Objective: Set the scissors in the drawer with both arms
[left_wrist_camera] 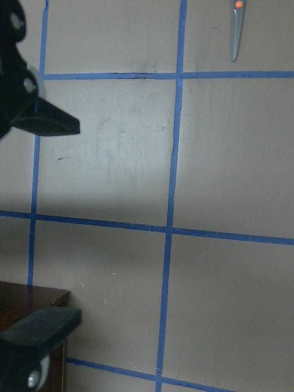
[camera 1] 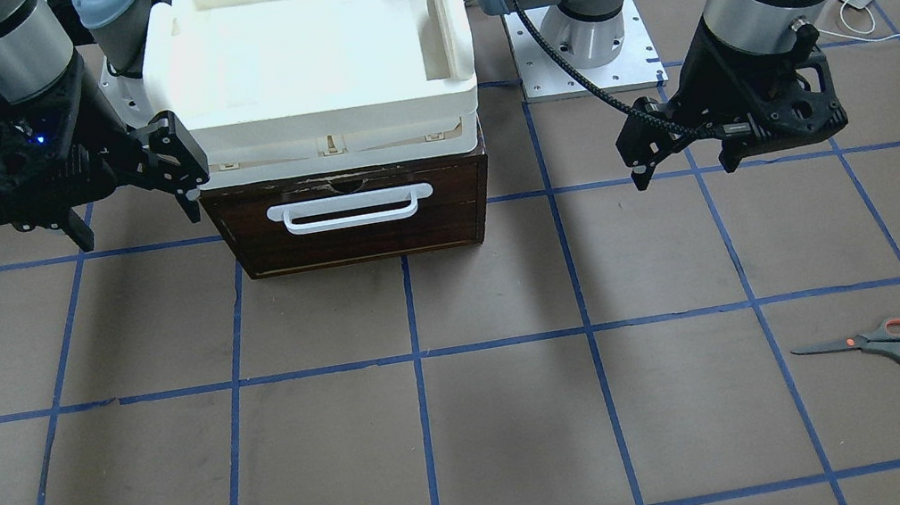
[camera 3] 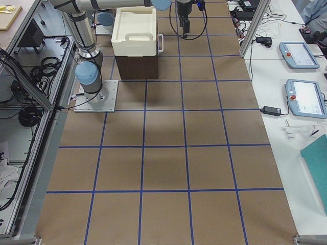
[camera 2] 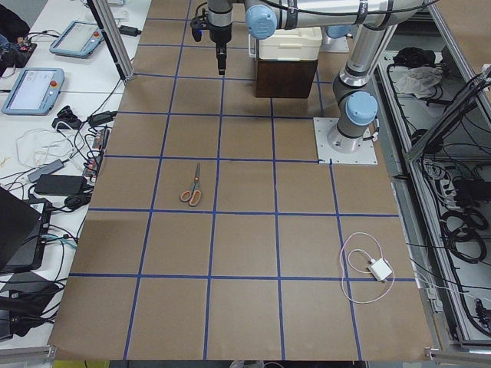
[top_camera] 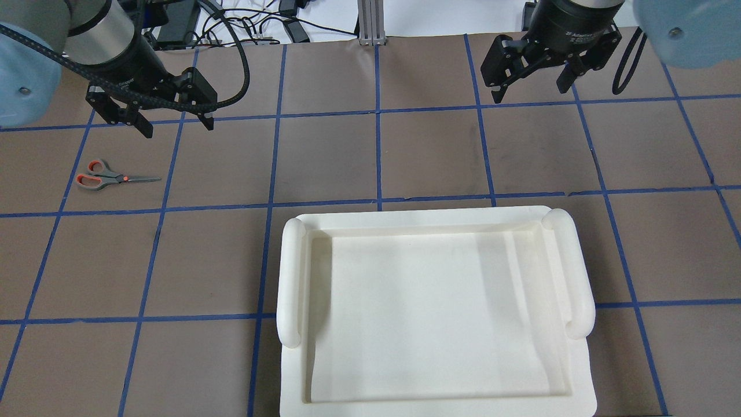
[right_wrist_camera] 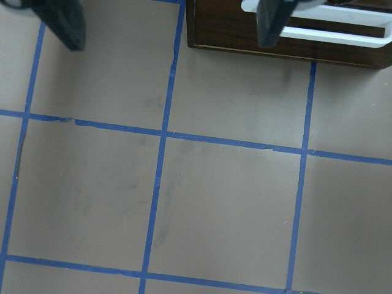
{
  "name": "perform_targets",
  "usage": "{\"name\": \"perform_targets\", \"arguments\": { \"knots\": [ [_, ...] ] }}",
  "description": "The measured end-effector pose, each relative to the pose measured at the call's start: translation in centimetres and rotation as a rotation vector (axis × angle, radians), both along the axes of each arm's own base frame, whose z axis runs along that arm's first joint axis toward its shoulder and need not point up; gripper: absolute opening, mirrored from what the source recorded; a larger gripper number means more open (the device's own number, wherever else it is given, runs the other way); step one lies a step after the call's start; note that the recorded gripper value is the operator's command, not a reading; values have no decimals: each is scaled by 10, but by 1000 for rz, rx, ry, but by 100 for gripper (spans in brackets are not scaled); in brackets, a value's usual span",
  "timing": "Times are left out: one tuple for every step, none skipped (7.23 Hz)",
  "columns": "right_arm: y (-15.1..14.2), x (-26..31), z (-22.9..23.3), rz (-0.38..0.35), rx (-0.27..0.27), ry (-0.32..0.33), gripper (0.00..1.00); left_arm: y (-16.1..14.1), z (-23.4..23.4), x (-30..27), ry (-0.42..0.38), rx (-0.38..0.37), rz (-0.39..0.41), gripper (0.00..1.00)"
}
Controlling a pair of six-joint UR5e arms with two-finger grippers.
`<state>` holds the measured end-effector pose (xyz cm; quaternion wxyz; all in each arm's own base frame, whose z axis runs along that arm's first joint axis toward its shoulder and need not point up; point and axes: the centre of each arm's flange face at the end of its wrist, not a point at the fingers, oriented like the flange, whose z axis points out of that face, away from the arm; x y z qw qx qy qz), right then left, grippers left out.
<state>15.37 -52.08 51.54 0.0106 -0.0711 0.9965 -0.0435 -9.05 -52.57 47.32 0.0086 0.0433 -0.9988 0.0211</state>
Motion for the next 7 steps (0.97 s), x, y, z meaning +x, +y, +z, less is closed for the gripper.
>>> {"name": "perform_targets", "arguments": {
  "knots": [
    [0,0,0,0,-1,0,100,0,0,0,2,0,0,100],
    [0,0,0,0,-1,-1,100,0,0,0,3,0,1,100],
    [0,1,0,1,-1,-1,100,-1,0,1,2,0,5,100],
    [1,2,0,3,-1,-1,100,-1,0,4,0,-1,9,100],
    [2,3,1,8,-2,0,100,-3,-1,9,-5,-2,11,100],
    [2,3,1,16,-4,2,100,-6,-3,18,-8,-1,8,100],
    [2,4,1,21,-7,2,100,-9,-5,30,-9,1,-25,100]
  ]
}}
